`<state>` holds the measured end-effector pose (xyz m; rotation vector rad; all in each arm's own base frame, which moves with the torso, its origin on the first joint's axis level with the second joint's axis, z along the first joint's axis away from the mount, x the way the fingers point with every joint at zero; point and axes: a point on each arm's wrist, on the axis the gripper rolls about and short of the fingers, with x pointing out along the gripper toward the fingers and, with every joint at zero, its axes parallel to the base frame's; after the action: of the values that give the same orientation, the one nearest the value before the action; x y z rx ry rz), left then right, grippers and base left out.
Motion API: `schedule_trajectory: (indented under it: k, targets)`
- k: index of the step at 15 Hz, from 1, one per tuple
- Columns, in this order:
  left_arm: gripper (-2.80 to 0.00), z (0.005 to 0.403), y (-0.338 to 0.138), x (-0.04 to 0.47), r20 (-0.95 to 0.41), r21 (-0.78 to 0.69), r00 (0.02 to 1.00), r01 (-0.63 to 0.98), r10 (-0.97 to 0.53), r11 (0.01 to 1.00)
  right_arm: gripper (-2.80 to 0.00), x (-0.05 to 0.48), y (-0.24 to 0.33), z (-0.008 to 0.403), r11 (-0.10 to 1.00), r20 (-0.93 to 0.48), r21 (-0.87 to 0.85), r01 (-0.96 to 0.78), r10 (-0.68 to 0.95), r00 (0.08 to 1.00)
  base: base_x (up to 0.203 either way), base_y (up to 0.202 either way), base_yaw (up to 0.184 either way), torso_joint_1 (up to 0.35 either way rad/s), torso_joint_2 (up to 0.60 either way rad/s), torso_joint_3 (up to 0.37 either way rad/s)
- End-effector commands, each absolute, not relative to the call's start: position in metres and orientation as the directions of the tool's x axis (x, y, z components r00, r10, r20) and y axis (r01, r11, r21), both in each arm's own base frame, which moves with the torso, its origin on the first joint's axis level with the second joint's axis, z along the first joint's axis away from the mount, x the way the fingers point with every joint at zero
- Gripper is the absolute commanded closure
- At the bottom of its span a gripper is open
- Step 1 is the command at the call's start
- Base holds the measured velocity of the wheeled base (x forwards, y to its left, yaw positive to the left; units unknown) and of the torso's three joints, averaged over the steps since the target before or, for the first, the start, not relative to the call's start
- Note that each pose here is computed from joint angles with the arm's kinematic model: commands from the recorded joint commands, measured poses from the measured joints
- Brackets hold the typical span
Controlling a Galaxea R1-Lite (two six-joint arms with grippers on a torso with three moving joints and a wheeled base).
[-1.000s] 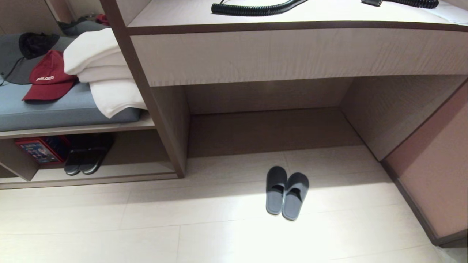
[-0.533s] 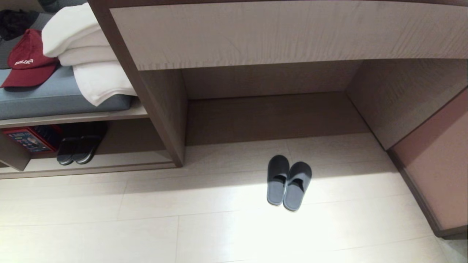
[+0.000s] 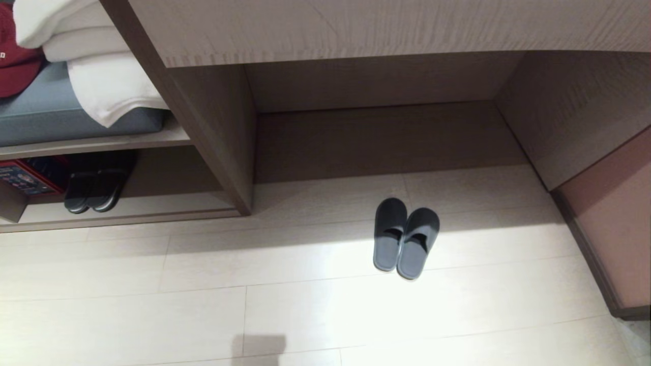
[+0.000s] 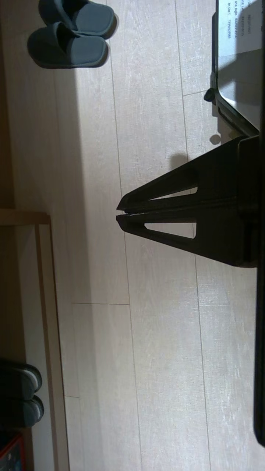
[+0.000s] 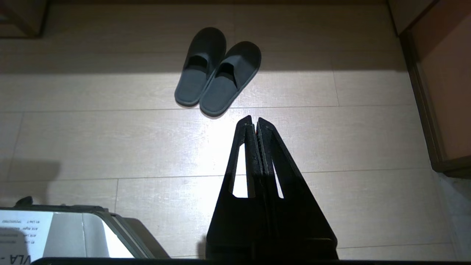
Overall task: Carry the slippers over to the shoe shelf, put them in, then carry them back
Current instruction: Pick up the slippers on the floor
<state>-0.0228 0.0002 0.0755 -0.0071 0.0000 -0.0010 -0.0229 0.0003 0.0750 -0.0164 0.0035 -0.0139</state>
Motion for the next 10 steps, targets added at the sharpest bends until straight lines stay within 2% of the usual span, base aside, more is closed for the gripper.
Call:
schedule_trajectory:
  k: [1, 10]
  targets:
    - [0.0, 0.0751, 0.0002, -0.0227, -0.002, -0.008, 1.0, 0.0, 0.0, 1.0, 0.0, -0.0228, 0.0003, 0.0745, 1.0, -0.005, -0.017, 0.014, -0.014, 1.0, 0.0, 0.0, 0.0, -0.001, 0.01, -0.198]
    - [0.0, 0.0751, 0.0002, -0.0227, -0.002, -0.008, 1.0, 0.0, 0.0, 1.0, 0.0, -0.0229, 0.0003, 0.0745, 1.0, -0.003, -0.017, 0.014, -0.014, 1.0, 0.0, 0.0, 0.0, 0.002, 0.0, -0.197]
